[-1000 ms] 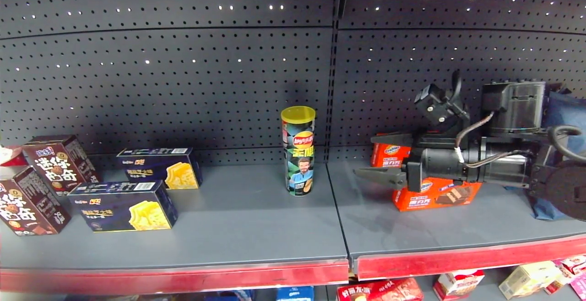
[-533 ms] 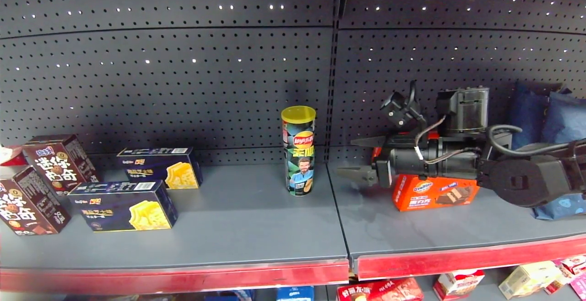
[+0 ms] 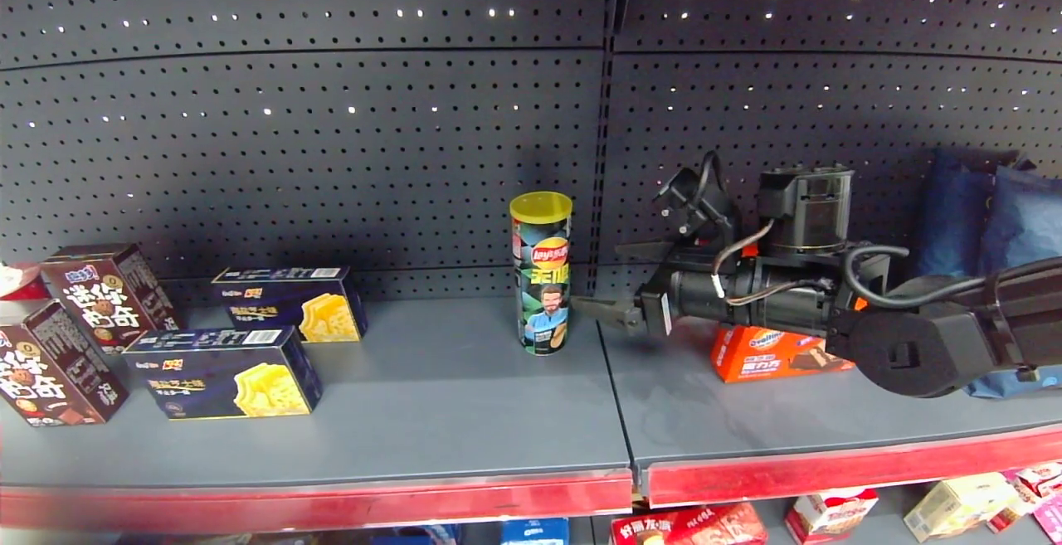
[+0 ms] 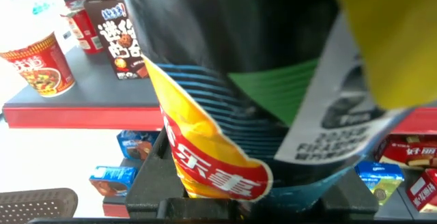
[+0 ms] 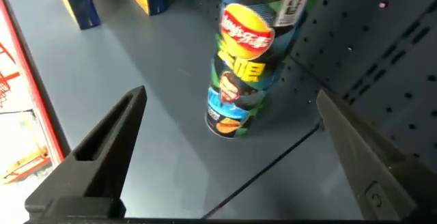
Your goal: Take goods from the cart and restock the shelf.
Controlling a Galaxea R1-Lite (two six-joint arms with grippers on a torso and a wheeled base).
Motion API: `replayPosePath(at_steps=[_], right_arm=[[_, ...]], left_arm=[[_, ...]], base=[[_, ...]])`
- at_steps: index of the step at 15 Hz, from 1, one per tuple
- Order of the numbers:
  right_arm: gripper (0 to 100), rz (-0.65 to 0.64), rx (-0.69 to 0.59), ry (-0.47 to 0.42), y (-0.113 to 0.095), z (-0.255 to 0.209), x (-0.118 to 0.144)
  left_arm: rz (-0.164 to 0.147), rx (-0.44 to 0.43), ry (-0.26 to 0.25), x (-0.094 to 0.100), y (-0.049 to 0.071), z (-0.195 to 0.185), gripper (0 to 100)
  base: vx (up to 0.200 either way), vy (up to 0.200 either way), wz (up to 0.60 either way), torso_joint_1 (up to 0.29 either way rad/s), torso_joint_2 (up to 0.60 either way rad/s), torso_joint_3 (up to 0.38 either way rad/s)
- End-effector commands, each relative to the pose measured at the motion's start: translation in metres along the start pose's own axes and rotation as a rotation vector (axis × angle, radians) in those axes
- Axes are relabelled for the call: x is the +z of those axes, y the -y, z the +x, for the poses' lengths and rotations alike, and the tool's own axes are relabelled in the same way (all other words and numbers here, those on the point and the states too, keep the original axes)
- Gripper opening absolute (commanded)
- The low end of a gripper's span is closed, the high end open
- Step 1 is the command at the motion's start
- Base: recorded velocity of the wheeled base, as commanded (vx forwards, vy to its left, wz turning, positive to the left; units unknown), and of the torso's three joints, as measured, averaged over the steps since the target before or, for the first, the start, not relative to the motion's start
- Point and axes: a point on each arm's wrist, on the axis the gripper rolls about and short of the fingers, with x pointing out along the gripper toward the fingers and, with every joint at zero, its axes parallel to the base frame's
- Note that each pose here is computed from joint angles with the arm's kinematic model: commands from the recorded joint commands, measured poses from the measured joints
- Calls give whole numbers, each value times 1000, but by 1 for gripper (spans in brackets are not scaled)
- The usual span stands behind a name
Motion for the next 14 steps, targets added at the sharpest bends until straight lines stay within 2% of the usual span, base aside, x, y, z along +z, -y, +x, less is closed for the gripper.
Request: replayPosePath(at_steps=[1,9,12,14], right_arm=[[100,-1,2,-3,-1,-1,-1],[100,14,-27,-26,14,9,-13],[100,6,-105,-45,7,10,-9],[100,-5,-113,-25,3,9,-5]], left_arm=[[1,0,-5,-1,0,1,0],[3,1,-14,-4,1,2,0],[4,1,-17,-5,1,2,0],[4,-1,-17,-5,1,2,0]], base=[[0,0,0,0,0,0],[0,0,0,0,0,0],[0,0,0,0,0,0],[0,0,0,0,0,0]])
